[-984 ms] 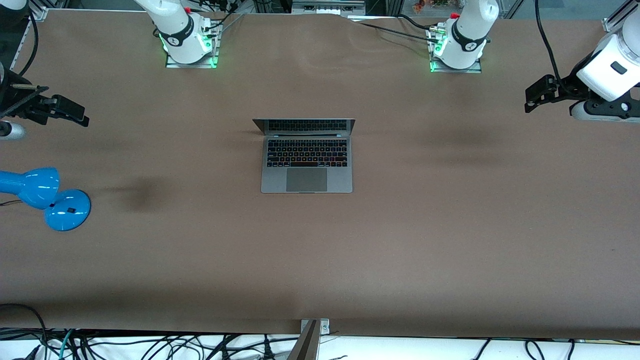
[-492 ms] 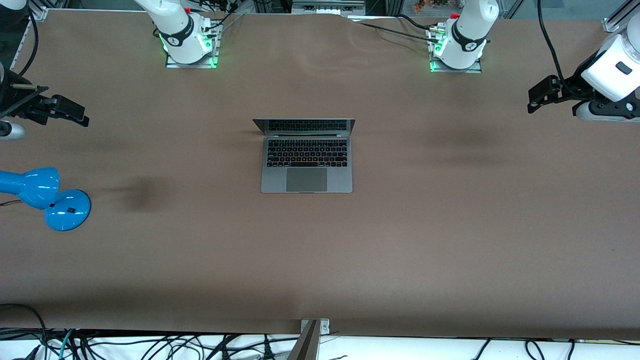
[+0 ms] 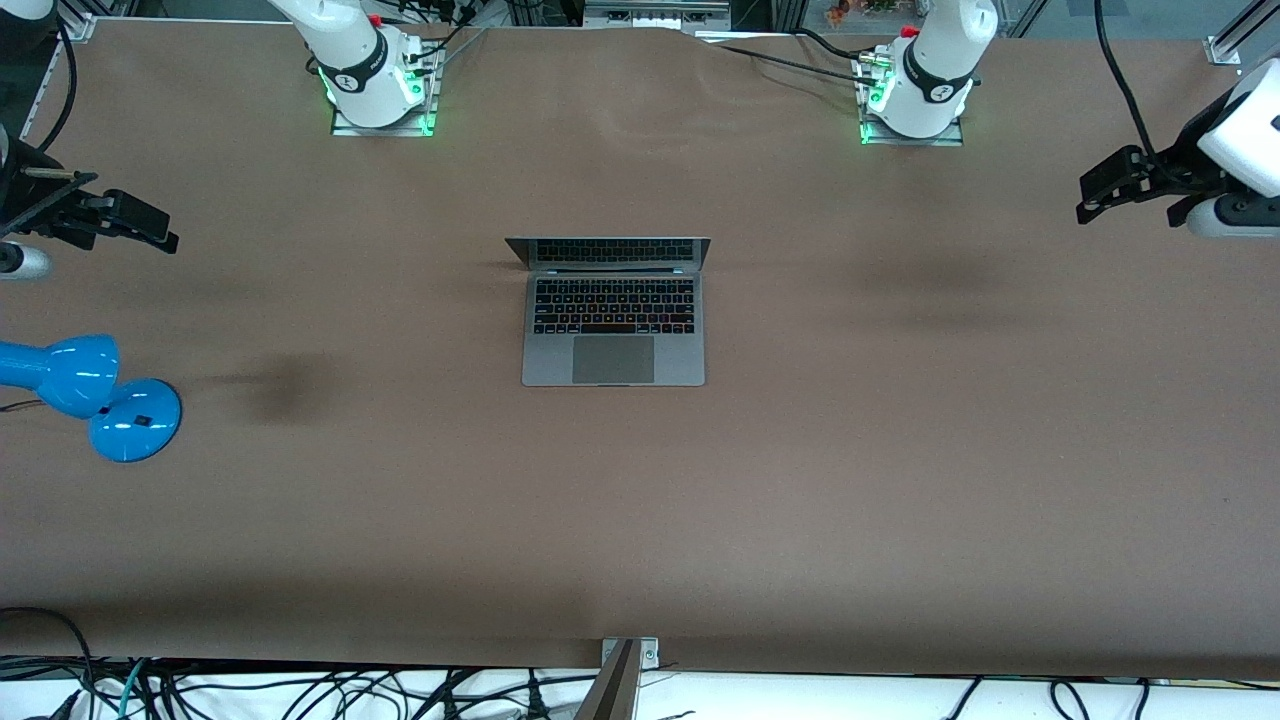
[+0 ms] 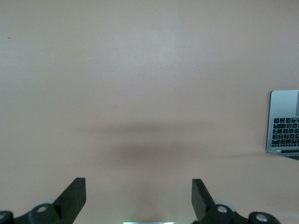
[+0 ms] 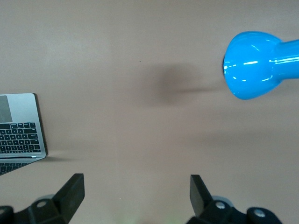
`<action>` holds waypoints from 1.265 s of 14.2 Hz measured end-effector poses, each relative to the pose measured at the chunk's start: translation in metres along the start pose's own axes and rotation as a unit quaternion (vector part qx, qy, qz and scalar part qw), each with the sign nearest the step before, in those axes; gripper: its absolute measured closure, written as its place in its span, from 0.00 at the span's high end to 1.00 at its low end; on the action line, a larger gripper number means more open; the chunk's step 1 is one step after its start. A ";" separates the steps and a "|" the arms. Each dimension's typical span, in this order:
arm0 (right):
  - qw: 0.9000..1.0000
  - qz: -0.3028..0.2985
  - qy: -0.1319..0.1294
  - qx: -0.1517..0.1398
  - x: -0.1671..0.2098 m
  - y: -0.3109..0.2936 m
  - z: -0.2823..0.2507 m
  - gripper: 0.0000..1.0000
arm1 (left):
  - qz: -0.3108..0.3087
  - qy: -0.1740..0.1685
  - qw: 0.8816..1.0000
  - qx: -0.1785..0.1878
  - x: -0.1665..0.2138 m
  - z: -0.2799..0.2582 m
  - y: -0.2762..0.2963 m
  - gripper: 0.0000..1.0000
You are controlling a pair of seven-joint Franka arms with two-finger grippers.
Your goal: Close laptop with both arms from behind
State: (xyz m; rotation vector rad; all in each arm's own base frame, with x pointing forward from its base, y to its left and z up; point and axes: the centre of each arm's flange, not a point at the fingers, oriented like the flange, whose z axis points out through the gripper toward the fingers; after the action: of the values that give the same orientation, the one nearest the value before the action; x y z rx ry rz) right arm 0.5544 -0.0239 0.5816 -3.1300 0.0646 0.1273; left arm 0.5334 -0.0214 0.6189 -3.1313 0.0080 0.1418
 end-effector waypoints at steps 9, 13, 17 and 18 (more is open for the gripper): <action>1.000 -0.003 -0.001 0.000 0.000 -0.002 0.000 1.00 | 0.006 -0.040 0.999 -0.031 0.006 0.024 0.011 1.00; 0.999 -0.023 -0.031 -0.001 -0.006 -0.022 0.007 1.00 | 0.017 -0.054 0.997 -0.048 0.003 0.035 0.044 1.00; 0.994 -0.069 -0.088 -0.010 -0.016 -0.074 0.025 1.00 | 0.001 -0.069 0.997 -0.042 -0.006 0.044 0.097 1.00; 0.991 -0.083 -0.100 -0.013 -0.018 -0.091 0.032 1.00 | -0.004 -0.076 0.996 -0.038 -0.010 0.050 0.114 1.00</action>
State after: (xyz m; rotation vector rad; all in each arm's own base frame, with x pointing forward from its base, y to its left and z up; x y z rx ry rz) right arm 0.5381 0.0675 0.5516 -3.1112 -0.2011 0.4414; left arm 0.5179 -0.1347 0.5693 -3.1858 -0.0098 0.3897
